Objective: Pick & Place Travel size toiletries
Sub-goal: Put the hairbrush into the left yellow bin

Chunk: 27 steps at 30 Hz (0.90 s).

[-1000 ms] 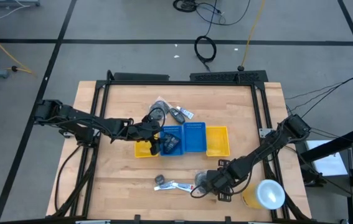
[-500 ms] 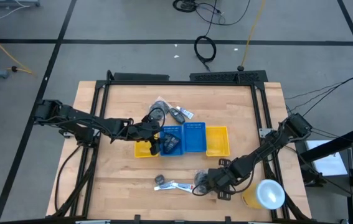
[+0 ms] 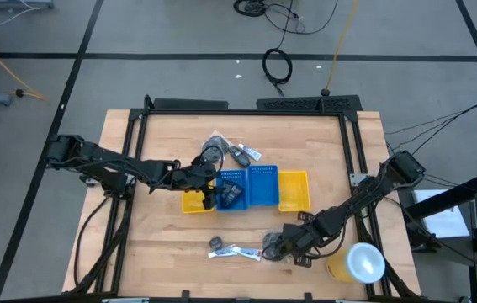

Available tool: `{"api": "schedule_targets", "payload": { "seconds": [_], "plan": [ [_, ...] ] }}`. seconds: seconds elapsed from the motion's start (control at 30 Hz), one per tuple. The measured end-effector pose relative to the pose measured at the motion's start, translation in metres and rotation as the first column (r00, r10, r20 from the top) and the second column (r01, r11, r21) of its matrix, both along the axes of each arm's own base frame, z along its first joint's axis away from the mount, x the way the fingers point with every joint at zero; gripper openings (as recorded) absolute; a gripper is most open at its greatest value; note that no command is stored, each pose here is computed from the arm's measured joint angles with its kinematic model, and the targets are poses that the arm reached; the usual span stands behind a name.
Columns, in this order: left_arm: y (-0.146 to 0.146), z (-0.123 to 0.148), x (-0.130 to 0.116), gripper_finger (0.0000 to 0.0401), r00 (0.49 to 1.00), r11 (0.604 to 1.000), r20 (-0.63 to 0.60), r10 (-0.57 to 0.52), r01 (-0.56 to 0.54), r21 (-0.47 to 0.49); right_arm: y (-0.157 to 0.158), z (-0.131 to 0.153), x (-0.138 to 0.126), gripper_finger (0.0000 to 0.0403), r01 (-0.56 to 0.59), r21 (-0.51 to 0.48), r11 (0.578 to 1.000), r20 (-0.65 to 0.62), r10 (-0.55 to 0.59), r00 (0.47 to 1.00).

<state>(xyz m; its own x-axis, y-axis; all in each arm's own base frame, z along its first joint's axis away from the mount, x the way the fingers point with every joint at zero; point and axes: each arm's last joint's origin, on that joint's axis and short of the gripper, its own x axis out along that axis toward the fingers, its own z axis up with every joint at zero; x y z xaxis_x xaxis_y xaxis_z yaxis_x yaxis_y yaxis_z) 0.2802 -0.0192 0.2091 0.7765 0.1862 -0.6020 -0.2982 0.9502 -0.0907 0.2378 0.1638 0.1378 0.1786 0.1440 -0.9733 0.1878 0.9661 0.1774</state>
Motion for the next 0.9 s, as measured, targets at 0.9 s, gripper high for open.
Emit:
{"api": "schedule_targets", "payload": {
  "seconds": [0.9],
  "plan": [
    [-0.003,0.011,0.008,0.0246,0.988,0.996,0.136,-0.079,0.083,-0.03,-0.025,0.062,0.009,0.0,0.1,-0.14,0.985,0.434,-0.03,0.9]
  ]
}}
